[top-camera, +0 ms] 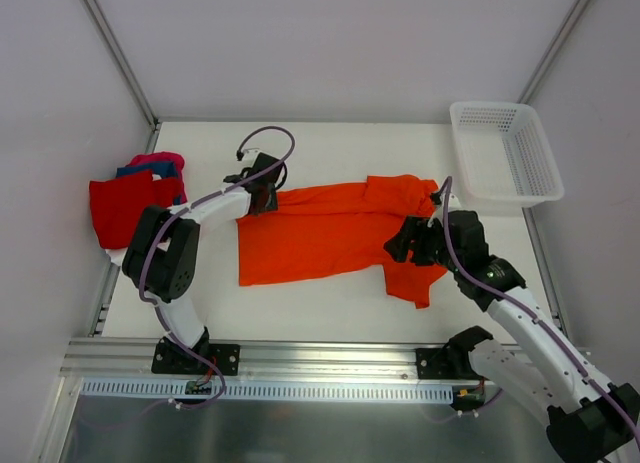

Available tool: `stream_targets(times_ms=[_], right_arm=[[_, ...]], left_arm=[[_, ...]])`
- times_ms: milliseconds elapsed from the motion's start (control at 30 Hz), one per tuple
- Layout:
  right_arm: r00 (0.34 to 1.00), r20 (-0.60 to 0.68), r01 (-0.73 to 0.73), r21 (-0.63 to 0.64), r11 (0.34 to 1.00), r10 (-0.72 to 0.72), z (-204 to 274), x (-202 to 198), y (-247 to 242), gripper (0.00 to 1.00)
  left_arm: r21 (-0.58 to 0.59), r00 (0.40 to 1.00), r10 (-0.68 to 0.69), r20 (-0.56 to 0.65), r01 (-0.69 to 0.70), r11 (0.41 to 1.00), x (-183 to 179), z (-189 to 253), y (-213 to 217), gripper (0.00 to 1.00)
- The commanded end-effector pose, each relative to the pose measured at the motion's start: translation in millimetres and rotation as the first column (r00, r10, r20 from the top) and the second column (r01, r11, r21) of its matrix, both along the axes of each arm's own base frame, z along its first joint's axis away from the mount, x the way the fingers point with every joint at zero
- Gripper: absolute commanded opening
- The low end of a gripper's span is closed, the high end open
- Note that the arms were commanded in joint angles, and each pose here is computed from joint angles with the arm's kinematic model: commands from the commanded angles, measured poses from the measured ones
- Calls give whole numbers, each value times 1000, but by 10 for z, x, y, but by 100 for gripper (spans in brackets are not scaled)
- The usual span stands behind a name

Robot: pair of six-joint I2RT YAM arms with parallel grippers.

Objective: Fold and stack the t-shirts
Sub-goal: Fold the tshirt

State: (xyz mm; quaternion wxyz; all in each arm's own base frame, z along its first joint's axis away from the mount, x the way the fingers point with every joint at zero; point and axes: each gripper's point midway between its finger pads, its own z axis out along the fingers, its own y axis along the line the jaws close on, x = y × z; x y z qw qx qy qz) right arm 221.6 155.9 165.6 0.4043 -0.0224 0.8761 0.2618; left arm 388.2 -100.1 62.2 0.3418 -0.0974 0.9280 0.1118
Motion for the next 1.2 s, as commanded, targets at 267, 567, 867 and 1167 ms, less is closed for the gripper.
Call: stream_targets(times_ms=[267,567,867,1167], right_arm=[[1000,-27,-16,-21,1000,15,-121,91,68,74],[1000,-26,-13,-42,999,11,-152,96,38,74],[999,-49,-20,-46,999,18,-210,118,68,74],[999,-35,-15,-44,999,14,-180,107,50,74]], left_arm=[[86,999,28,37,-31,996,263,151,145,68],[85,996,93,-1,-93,992,312,-13,362,68],[54,996,83,-18,-81,995,341,-47,355,68],[46,997,72,-40,-70,996,366,-134,321,48]])
